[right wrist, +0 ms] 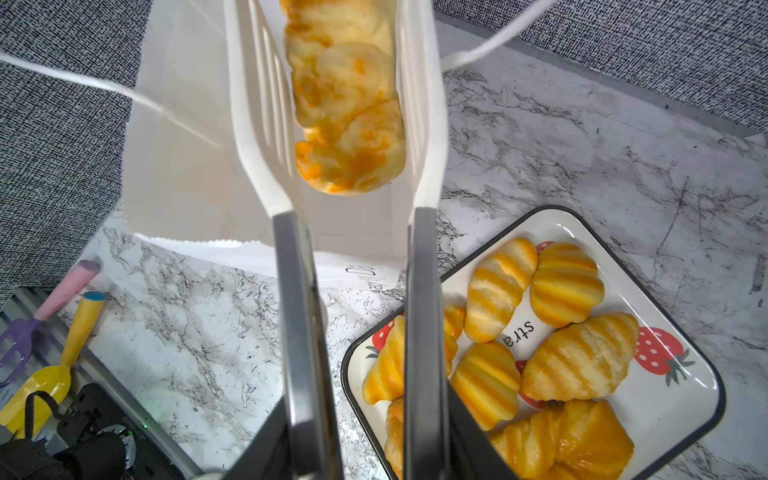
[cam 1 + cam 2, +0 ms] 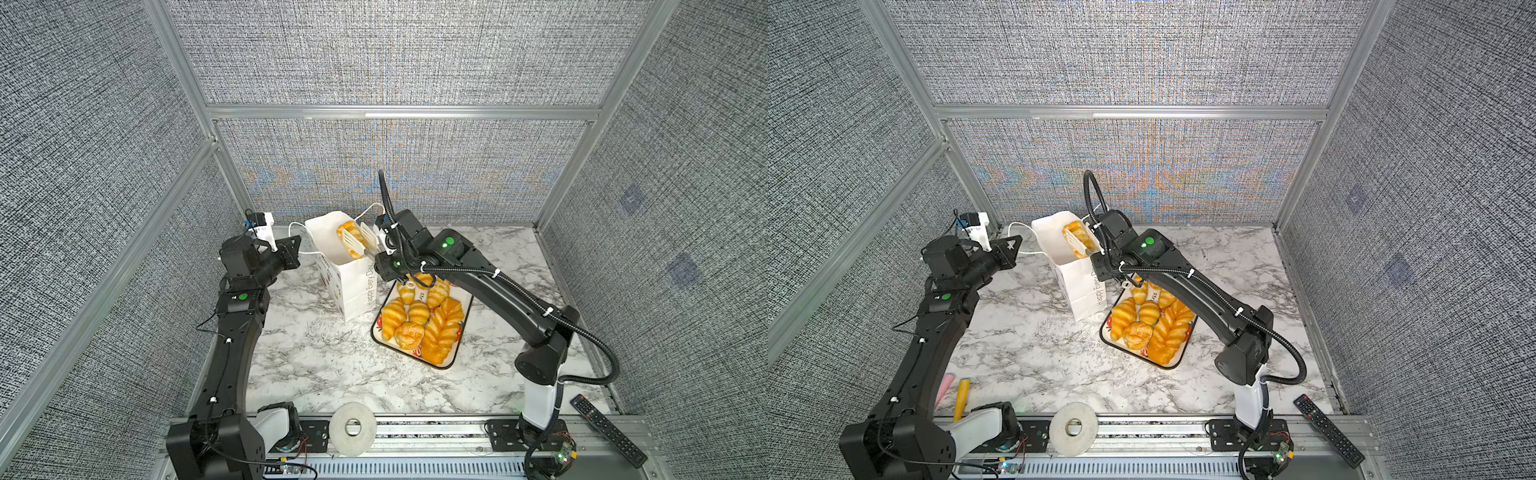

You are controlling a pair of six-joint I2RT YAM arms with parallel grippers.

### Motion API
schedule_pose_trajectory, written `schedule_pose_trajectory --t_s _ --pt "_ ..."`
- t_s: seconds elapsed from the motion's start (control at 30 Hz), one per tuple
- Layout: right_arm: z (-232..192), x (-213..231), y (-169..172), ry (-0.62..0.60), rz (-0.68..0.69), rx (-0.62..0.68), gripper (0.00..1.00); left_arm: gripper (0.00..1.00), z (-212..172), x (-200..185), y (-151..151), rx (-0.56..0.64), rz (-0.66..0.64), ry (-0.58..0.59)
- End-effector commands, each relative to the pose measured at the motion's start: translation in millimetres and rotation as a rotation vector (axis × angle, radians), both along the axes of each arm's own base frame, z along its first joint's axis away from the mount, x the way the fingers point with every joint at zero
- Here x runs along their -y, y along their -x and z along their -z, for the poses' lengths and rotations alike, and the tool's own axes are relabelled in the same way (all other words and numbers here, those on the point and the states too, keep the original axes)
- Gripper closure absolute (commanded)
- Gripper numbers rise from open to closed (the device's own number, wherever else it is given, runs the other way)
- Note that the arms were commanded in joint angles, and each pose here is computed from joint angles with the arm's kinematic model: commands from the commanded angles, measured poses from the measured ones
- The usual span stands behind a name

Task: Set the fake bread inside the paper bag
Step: 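Open the tongs with the right gripper to drop the bread into the bag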

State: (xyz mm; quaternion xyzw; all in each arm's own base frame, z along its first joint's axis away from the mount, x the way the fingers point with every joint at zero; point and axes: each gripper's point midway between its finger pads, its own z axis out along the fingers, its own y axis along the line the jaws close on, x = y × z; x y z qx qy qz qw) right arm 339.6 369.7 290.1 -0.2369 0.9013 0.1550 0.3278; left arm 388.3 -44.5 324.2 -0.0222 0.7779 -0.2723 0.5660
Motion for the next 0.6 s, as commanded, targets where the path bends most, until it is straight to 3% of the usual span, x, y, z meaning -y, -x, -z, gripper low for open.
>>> schedule_pose_trajectory --t_s 0.0,0.23,0.57 --pt "-7.5 -4.5 -0.2 -0.028 -0.005 0.008 0.53 1.0 -4.3 1.7 -1.2 0.024 0.015 0.005" --pt "-11.8 -6.6 1.0 -0.036 -0.012 0.011 0.47 1.0 -4.6 2.4 -1.0 0.026 0.019 0.008" --pt "-23.7 -8.1 1.9 -0.05 -0.022 0.029 0.46 1.0 -2.8 3.4 -2.1 0.02 0.026 0.013"
